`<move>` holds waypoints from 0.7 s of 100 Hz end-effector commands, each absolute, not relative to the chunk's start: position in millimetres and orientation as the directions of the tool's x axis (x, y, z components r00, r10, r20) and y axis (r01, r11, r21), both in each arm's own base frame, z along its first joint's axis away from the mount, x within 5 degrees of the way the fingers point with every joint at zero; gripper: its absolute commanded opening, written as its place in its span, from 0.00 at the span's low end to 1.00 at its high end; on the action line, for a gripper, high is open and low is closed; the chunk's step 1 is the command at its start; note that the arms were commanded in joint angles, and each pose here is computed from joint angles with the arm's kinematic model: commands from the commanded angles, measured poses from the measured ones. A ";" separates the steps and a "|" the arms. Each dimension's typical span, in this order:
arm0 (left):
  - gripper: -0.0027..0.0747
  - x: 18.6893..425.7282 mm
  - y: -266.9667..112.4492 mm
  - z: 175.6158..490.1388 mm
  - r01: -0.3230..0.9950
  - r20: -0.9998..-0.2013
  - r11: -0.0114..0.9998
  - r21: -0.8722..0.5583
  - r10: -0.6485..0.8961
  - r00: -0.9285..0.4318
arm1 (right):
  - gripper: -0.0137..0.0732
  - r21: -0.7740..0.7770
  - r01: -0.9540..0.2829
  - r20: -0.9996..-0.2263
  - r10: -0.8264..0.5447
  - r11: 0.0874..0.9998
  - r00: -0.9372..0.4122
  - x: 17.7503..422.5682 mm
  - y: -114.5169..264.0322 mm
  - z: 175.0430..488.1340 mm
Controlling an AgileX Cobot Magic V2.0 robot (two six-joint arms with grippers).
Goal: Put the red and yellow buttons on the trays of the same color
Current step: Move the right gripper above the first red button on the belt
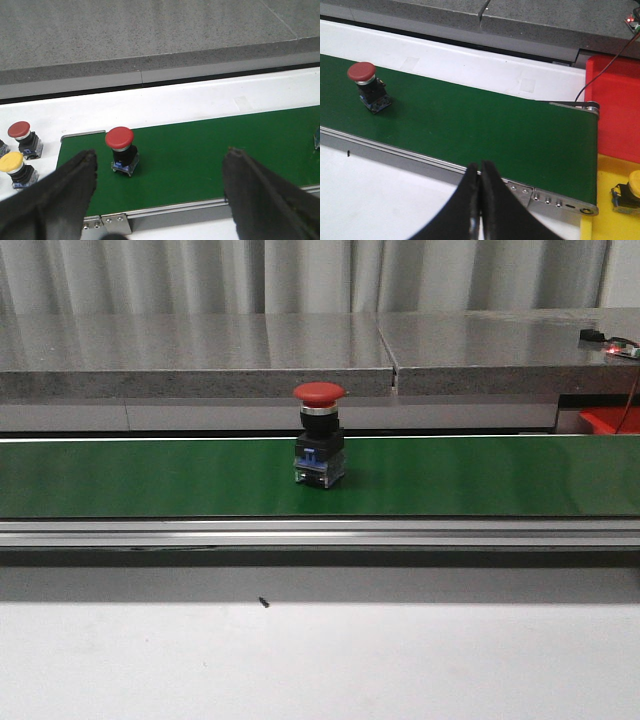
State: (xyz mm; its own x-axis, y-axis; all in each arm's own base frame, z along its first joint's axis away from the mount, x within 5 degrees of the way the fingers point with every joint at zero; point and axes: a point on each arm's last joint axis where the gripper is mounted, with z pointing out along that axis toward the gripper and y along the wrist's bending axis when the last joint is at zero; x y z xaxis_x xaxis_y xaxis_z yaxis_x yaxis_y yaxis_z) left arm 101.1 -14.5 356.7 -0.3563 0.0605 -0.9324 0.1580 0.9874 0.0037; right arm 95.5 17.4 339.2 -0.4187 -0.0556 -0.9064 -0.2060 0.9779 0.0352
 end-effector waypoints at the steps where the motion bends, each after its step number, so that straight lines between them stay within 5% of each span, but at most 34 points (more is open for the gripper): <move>1: 0.65 89.0 -14.0 364.0 0.157 -0.970 0.988 0.000 0.038 -0.240 | 0.08 0.042 -0.186 -0.940 -0.024 0.982 -0.340 98.0 16.3 352.9; 30: 0.01 63.8 -12.2 351.7 0.158 -0.982 0.987 0.005 0.035 -0.186 | 0.08 0.070 -0.194 -0.941 0.000 0.979 -0.340 97.9 17.8 353.4; 56: 0.01 64.2 -12.2 350.4 0.158 -0.981 0.987 0.005 0.035 -0.190 | 0.13 0.131 -0.220 -0.931 0.043 0.967 -0.363 96.5 22.1 352.6; 70: 0.01 64.2 -12.2 350.4 0.158 -0.981 0.987 0.005 0.035 -0.190 | 0.45 0.164 -0.241 -0.919 0.060 0.957 -0.390 95.0 25.1 351.1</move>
